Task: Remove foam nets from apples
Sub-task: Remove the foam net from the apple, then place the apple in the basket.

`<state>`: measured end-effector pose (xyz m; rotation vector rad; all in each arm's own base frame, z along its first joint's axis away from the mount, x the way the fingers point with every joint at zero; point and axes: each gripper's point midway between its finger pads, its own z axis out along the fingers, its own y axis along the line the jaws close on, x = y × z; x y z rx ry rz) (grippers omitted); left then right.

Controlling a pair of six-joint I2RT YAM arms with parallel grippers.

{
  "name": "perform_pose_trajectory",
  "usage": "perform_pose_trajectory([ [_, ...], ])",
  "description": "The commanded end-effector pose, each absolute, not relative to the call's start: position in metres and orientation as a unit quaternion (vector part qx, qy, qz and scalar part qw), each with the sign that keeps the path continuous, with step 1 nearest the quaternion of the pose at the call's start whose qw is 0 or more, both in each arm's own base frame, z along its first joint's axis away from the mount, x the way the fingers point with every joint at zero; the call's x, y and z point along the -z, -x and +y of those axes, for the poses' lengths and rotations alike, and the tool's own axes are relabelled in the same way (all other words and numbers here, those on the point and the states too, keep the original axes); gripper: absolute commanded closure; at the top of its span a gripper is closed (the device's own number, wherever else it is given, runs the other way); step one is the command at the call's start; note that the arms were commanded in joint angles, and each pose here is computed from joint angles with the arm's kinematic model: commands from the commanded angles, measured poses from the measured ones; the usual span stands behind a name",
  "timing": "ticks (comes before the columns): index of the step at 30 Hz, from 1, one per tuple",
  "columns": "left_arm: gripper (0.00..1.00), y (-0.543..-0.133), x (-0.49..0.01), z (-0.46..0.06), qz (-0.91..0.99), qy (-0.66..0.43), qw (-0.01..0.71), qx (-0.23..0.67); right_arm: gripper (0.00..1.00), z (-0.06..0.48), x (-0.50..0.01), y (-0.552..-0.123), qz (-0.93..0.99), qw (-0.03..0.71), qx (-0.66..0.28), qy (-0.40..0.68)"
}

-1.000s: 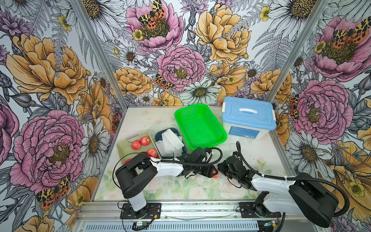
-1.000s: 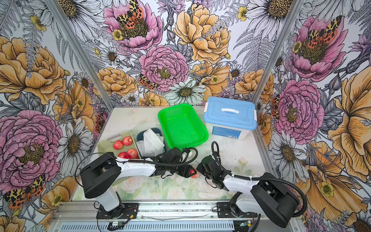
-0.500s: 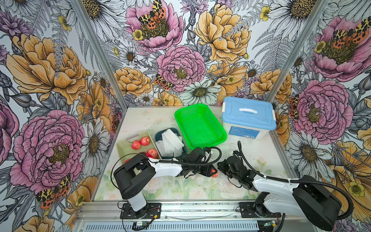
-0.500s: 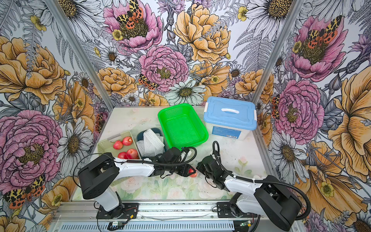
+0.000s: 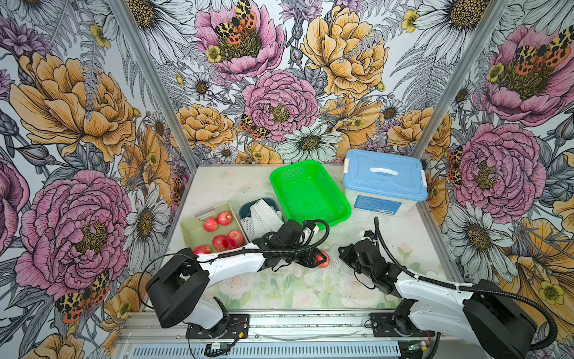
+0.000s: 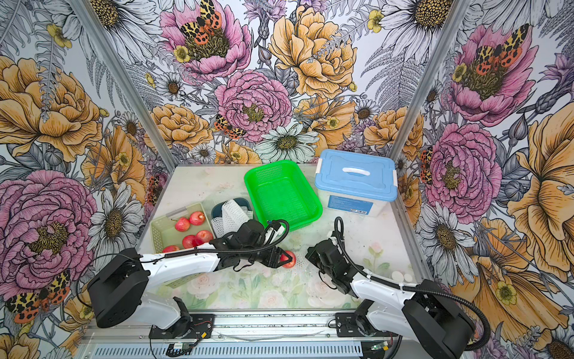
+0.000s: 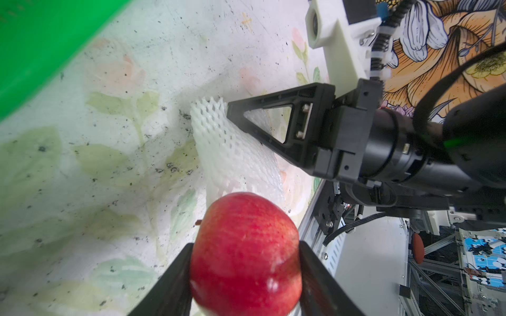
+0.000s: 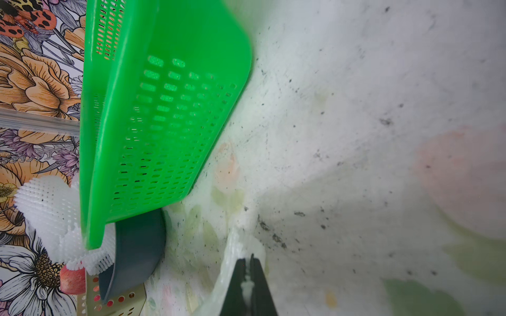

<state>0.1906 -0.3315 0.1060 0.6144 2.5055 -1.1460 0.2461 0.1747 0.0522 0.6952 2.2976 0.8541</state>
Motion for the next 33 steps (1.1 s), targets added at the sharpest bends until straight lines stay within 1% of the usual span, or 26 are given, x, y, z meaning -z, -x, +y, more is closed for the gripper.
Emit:
perform_pose_trajectory([
  [1, 0.43, -0.191, -0.116, -0.322, 0.869, -0.209, 0.162, 0.418, 1.0, 0.167, -0.053, -0.248, 0.862, 0.308, -0.308, -0.258],
  [6, 0.41, -0.199, -0.131, -0.303, 0.87, -0.193, 0.181, 0.416, 1.0, 0.166, -0.056, -0.249, 0.861, 0.314, -0.307, -0.257],
  [9, 0.41, -0.21, -0.141, -0.28, 0.877, -0.165, 0.203, 0.402, 1.0, 0.168, -0.061, -0.251, 0.861, 0.321, -0.31, -0.246],
  [12, 0.41, -0.23, -0.156, -0.241, 0.888, -0.106, 0.249, 0.371, 1.0, 0.177, -0.078, -0.257, 0.859, 0.338, -0.322, -0.211],
  [15, 0.4, -0.247, -0.169, -0.19, 0.897, -0.025, 0.297, 0.327, 1.0, 0.193, -0.103, -0.264, 0.852, 0.359, -0.346, -0.158],
  [20, 0.4, -0.257, -0.184, -0.1, 0.891, 0.114, 0.357, 0.255, 1.0, 0.219, -0.14, -0.273, 0.843, 0.383, -0.369, -0.08],
  [24, 0.4, -0.254, -0.186, -0.045, 0.879, 0.215, 0.378, 0.194, 1.0, 0.244, -0.164, -0.278, 0.835, 0.388, -0.39, -0.026],
  [27, 0.4, -0.25, -0.18, -0.007, 0.869, 0.288, 0.379, 0.136, 1.0, 0.27, -0.184, -0.286, 0.824, 0.387, -0.414, 0.017],
  [30, 0.4, -0.249, -0.175, 0.022, 0.855, 0.342, 0.375, 0.112, 1.0, 0.303, -0.202, -0.297, 0.813, 0.378, -0.439, 0.058],
  [33, 0.4, -0.249, -0.174, 0.044, 0.845, 0.37, 0.378, 0.076, 1.0, 0.337, -0.218, -0.309, 0.8, 0.367, -0.466, 0.09],
])
